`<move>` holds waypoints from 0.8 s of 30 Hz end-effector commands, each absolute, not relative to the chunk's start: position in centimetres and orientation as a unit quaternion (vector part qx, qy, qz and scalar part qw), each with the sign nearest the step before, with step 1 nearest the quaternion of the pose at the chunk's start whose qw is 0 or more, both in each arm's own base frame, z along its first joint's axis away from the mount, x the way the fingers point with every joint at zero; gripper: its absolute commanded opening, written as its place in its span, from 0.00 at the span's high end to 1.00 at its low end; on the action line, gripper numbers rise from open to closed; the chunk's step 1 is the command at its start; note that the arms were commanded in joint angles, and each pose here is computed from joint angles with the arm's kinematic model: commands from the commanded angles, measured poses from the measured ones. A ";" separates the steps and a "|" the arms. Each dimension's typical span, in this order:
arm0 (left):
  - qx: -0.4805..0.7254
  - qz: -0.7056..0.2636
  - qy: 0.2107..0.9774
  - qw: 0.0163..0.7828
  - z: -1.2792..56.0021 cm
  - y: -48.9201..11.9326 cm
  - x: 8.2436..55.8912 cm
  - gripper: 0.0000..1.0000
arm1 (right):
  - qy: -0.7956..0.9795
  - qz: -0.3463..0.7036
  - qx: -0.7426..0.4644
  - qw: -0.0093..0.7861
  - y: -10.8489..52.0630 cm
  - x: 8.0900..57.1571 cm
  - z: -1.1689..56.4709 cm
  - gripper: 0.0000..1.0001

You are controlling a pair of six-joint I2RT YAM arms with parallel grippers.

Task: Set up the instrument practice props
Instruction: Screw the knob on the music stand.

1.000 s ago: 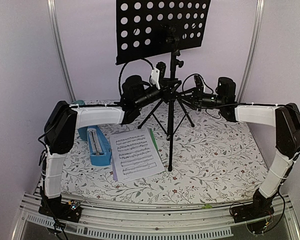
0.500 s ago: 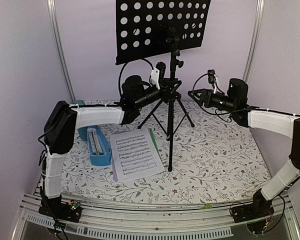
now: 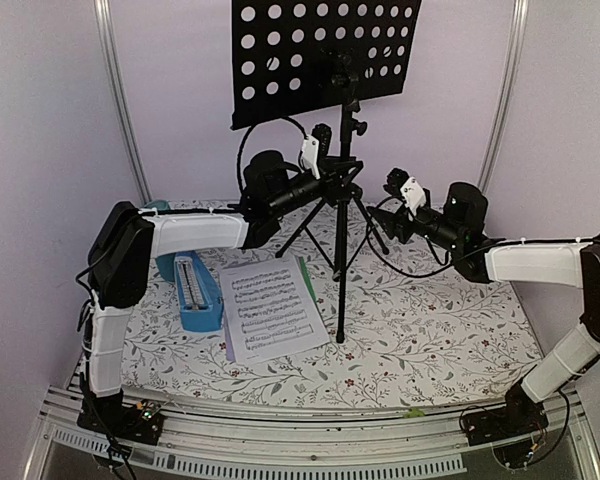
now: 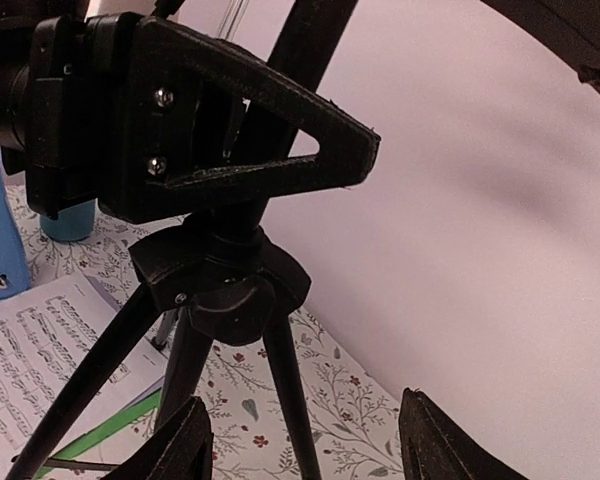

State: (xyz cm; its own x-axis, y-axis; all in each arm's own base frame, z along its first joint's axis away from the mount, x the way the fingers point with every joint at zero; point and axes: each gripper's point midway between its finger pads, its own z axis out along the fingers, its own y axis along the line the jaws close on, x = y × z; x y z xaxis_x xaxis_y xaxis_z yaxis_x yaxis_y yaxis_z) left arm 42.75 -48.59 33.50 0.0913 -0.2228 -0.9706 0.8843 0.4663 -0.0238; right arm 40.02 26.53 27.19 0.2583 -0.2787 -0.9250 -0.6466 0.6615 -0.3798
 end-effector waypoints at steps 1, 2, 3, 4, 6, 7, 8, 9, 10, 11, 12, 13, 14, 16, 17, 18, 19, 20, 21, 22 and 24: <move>0.322 -0.419 0.568 0.631 31.3 -49.1 42.6 1.00 | 0.546 0.032 -0.428 0.720 27.5 41.2 28.5 0.35; 0.322 -0.419 0.568 0.631 31.3 -49.1 42.6 1.00 | 0.543 0.017 -0.437 0.717 27.8 41.3 28.2 0.35; 0.322 -0.418 0.568 0.631 31.3 -49.1 42.6 1.00 | 0.535 -0.002 -0.450 0.715 28.1 41.3 28.0 0.35; 0.323 -0.418 0.568 0.631 31.3 -49.1 42.6 1.00 | 0.531 -0.013 -0.457 0.713 28.4 41.3 27.7 0.36; 0.323 -0.418 0.567 0.632 31.5 -49.1 42.6 1.00 | 0.521 -0.031 -0.470 0.712 29.0 41.1 27.6 0.36; 0.323 -0.418 0.567 0.632 31.5 -49.1 42.6 1.00 | 0.516 -0.040 -0.476 0.711 29.2 41.2 27.5 0.37; 0.323 -0.418 0.567 0.632 31.5 -49.1 42.7 1.00 | 0.515 -0.047 -0.477 0.711 29.3 41.3 27.6 0.38; 0.324 -0.419 0.567 0.631 31.5 -49.2 42.6 1.00 | 0.512 -0.052 -0.478 0.711 29.3 41.3 27.8 0.38; 0.324 -0.419 0.566 0.632 31.6 -49.2 42.6 1.00 | 0.510 -0.056 -0.479 0.712 29.2 41.3 27.9 0.40; 0.324 -0.419 0.566 0.632 31.6 -49.1 42.6 1.00 | 0.509 -0.058 -0.478 0.713 29.2 41.3 28.1 0.41; 0.324 -0.419 0.566 0.632 31.6 -49.2 42.6 1.00 | 0.506 -0.060 -0.479 0.715 29.3 41.2 28.3 0.41; 0.324 -0.418 0.566 0.632 31.7 -49.2 42.6 1.00 | 0.504 -0.061 -0.479 0.716 29.3 41.2 28.5 0.41; 0.324 -0.418 0.566 0.632 31.6 -49.2 42.6 1.00 | 0.501 -0.064 -0.482 0.716 29.4 41.1 28.6 0.42; 0.324 -0.419 0.566 0.632 31.6 -49.2 42.6 1.00 | 0.495 -0.069 -0.490 0.715 29.7 41.0 28.8 0.42; 0.325 -0.419 0.566 0.631 31.6 -49.2 42.6 1.00 | 0.492 -0.070 -0.494 0.713 29.8 41.0 28.9 0.43; 0.324 -0.418 0.566 0.632 31.6 -49.2 42.7 1.00 | 0.491 -0.069 -0.498 0.711 29.9 41.0 28.9 0.44; 0.325 -0.419 0.565 0.632 31.7 -49.2 42.7 1.00 | 0.490 -0.071 -0.502 0.709 30.0 41.0 28.8 0.45; 0.324 -0.418 0.566 0.632 31.6 -49.2 42.7 1.00 | 0.490 -0.070 -0.507 0.706 30.1 41.1 28.7 0.45; 0.325 -0.418 0.567 0.631 31.5 -49.2 42.6 1.00 | 0.490 -0.070 -0.514 0.701 30.3 41.1 28.5 0.46; 0.325 -0.418 0.567 0.631 31.5 -49.2 42.6 1.00 | 0.489 -0.071 -0.520 0.697 30.4 41.1 28.3 0.47; 0.324 -0.419 0.567 0.631 31.6 -49.2 42.7 1.00 | 0.487 -0.066 -0.528 0.693 30.6 41.0 28.2 0.50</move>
State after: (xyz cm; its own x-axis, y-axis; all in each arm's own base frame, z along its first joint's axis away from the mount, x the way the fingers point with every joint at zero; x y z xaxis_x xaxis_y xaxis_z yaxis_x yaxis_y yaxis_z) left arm 42.75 -48.63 33.53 0.0892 -0.2197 -0.9715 0.8865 0.4622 -0.0231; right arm 41.07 29.73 28.36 0.5019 -0.5942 -0.6285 -0.4039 0.4816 -0.7778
